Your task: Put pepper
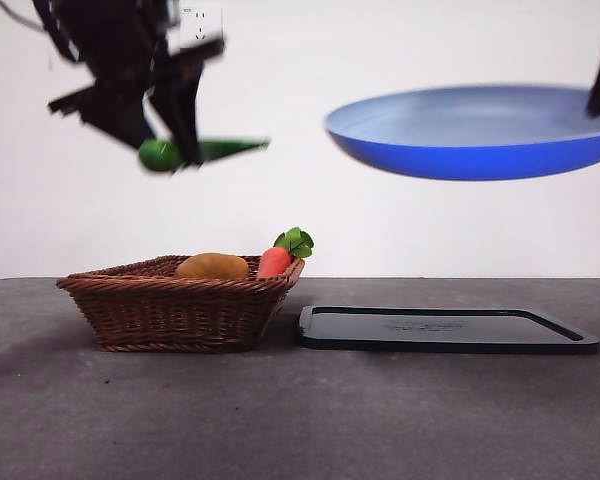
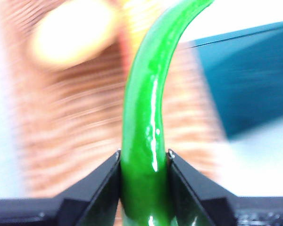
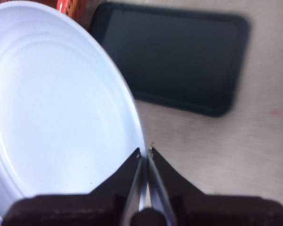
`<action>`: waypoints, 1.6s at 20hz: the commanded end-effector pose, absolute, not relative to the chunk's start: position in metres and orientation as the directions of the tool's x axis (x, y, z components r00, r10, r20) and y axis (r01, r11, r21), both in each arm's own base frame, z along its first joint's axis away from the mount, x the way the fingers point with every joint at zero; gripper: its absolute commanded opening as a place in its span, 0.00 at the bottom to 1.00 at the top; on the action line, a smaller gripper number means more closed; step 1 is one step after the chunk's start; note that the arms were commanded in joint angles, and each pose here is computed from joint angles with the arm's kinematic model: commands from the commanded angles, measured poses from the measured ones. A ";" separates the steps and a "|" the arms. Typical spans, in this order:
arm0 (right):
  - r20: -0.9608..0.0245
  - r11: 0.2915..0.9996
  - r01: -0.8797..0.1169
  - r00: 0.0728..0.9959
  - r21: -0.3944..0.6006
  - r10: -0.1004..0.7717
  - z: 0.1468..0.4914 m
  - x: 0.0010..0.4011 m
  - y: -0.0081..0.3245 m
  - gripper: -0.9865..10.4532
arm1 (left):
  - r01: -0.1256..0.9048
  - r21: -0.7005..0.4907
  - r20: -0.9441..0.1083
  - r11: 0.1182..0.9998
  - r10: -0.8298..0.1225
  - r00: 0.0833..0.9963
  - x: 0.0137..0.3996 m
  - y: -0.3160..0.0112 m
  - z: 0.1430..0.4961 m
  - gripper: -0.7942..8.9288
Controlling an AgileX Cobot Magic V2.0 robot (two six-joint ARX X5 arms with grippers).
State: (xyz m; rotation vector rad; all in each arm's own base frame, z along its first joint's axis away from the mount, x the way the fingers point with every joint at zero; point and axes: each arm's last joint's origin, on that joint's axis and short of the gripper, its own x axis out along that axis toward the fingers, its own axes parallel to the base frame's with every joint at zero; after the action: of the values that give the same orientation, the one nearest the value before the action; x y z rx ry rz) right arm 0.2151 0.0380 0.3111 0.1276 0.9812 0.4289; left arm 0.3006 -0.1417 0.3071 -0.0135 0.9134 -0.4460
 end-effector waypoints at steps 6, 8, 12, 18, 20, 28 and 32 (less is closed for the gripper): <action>-0.807 0.854 -0.168 0.279 0.493 0.520 0.255 0.274 0.071 0.09 | 0.622 -0.266 -0.751 0.737 -0.562 0.345 0.254 -0.212 0.312 0.21; -0.814 0.854 -0.186 0.259 0.486 0.520 0.252 0.274 0.079 0.09 | 0.646 -0.200 -0.783 0.737 -0.516 0.346 0.253 -0.226 0.299 0.21; -0.815 0.850 -0.183 0.246 0.494 0.526 0.252 0.272 0.083 0.09 | 0.658 -0.183 -0.836 0.731 -0.468 0.287 0.262 -0.244 0.267 0.21; -0.818 0.851 -0.181 0.237 0.493 0.525 0.252 0.271 0.083 0.09 | 0.656 -0.185 -0.873 0.732 -0.429 0.233 0.266 -0.253 0.243 0.21; -0.821 0.851 -0.185 0.231 0.491 0.523 0.251 0.270 0.083 0.09 | 0.662 -0.187 -0.866 0.725 -0.440 0.237 0.265 -0.256 0.244 0.26; -0.825 0.853 -0.189 0.221 0.487 0.520 0.251 0.269 0.083 0.09 | 0.669 -0.191 -0.861 0.718 -0.450 0.237 0.260 -0.255 0.252 0.33; -0.826 0.853 -0.192 0.220 0.485 0.519 0.251 0.269 0.083 0.09 | 0.684 -0.191 -0.805 0.704 -0.511 0.302 0.247 -0.243 0.287 0.33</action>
State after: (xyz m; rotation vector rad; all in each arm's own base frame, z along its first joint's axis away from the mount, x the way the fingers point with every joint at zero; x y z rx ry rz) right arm 0.2651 0.0804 0.2473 0.3099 1.2772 0.4803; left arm 0.2466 -0.2372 0.2857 0.1942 0.9976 -0.7813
